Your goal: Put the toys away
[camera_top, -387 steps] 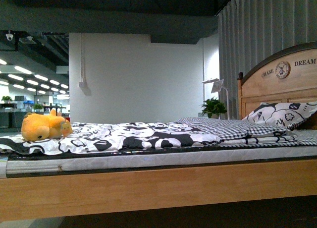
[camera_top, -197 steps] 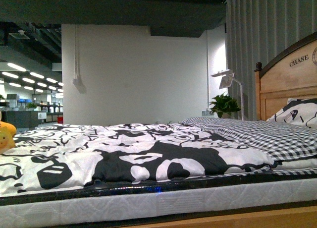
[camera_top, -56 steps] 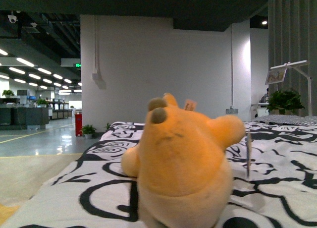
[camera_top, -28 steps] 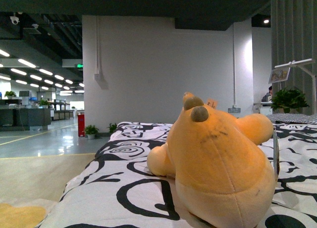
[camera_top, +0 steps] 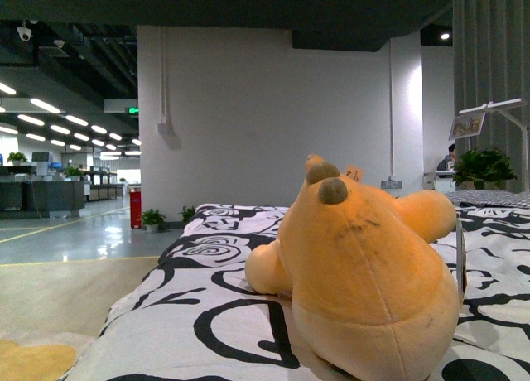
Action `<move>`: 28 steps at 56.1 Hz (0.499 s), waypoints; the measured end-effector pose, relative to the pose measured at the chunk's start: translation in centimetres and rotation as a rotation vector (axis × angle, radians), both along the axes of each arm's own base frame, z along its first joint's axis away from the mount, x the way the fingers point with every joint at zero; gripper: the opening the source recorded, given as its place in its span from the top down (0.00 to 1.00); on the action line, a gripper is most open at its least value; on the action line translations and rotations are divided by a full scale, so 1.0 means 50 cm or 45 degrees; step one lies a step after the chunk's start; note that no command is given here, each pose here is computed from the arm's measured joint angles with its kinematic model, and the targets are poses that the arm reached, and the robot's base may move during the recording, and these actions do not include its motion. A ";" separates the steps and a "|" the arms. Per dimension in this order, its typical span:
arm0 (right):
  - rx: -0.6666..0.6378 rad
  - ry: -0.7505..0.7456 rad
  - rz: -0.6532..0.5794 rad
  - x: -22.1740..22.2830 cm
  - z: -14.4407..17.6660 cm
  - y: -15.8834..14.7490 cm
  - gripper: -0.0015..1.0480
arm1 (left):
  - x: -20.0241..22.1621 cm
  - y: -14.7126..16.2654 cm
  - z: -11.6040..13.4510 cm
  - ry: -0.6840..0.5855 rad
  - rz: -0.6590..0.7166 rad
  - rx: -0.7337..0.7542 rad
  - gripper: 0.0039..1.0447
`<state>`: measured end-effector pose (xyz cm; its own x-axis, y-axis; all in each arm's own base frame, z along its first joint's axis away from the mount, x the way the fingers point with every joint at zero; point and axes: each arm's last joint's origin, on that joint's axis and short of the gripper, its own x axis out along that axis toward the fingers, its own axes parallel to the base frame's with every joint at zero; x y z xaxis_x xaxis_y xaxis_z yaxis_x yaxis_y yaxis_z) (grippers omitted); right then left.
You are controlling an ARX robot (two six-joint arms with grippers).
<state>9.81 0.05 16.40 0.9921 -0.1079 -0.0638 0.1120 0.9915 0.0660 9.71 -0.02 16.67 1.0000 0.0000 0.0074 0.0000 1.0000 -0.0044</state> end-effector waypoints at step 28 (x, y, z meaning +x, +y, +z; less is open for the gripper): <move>0.112 -0.105 0.079 0.063 0.078 0.033 0.06 | 0.000 0.000 0.000 0.000 0.000 0.000 0.06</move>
